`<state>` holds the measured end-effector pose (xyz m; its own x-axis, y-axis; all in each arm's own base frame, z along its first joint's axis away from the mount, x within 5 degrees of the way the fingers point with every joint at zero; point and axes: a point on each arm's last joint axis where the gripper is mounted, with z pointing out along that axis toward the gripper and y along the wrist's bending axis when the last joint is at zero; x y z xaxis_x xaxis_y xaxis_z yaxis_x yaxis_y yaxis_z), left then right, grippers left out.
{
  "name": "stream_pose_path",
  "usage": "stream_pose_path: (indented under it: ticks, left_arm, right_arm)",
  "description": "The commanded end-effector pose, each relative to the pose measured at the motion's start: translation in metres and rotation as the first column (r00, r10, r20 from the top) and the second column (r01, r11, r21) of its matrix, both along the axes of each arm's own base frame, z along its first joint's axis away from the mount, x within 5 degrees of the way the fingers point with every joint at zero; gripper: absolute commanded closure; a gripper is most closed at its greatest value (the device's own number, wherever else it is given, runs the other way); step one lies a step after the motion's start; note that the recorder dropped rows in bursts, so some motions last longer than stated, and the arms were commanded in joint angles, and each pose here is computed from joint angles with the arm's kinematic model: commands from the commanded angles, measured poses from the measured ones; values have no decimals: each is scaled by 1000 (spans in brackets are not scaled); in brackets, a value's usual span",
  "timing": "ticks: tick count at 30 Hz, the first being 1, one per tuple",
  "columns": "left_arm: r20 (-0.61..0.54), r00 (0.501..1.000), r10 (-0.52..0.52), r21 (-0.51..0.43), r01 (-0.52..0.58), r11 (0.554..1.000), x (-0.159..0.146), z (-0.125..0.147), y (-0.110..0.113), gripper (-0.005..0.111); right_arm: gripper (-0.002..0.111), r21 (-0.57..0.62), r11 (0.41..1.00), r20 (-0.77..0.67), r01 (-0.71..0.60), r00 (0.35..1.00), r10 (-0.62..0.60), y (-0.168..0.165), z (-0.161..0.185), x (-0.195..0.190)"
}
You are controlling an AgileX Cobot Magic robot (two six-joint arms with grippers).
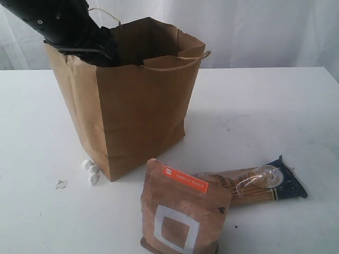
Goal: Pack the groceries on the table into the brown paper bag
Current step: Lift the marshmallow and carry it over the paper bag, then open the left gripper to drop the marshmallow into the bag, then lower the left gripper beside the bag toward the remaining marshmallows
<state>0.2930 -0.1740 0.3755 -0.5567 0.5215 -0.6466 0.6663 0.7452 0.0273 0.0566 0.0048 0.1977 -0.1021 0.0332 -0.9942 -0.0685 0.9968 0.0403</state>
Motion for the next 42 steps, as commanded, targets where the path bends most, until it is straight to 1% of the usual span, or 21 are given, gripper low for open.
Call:
stream_pose_path:
  ticks: [1,3,11,16,22,25,34,37,42]
  left_arm:
    - [54,999,4,-42,-2,999,-8,17,4,39]
    - [97,995,11,-67,-4,998,-11,26,6,39]
    - [125,992,14,-95,-2,995,-18,36,10,39]
    - [155,988,17,-118,2,993,-26,47,14,44]
    - [191,981,20,-153,10,988,-40,62,20,46]
    - [224,974,24,-171,15,985,-51,74,26,48]
    - [313,949,35,-218,36,975,-92,102,48,48]
    - [318,947,35,-220,38,975,-106,101,56,48]
    - [285,958,27,-202,33,979,-130,84,69,48]
  right_arm:
    - [94,-1,1000,15,4,1000,-4,0,0,0]
    - [94,-1,1000,15,4,1000,-4,0,0,0]
    - [94,-1,1000,15,4,1000,-4,0,0,0]
    - [94,-1,1000,15,4,1000,-4,0,0,0]
    - [94,-1,1000,15,4,1000,-4,0,0,0]
    - [94,-1,1000,15,4,1000,-4,0,0,0]
    - [94,-1,1000,15,4,1000,-4,0,0,0]
    - [94,-1,1000,15,4,1000,-4,0,0,0]
    - [94,-1,1000,15,4,1000,-4,0,0,0]
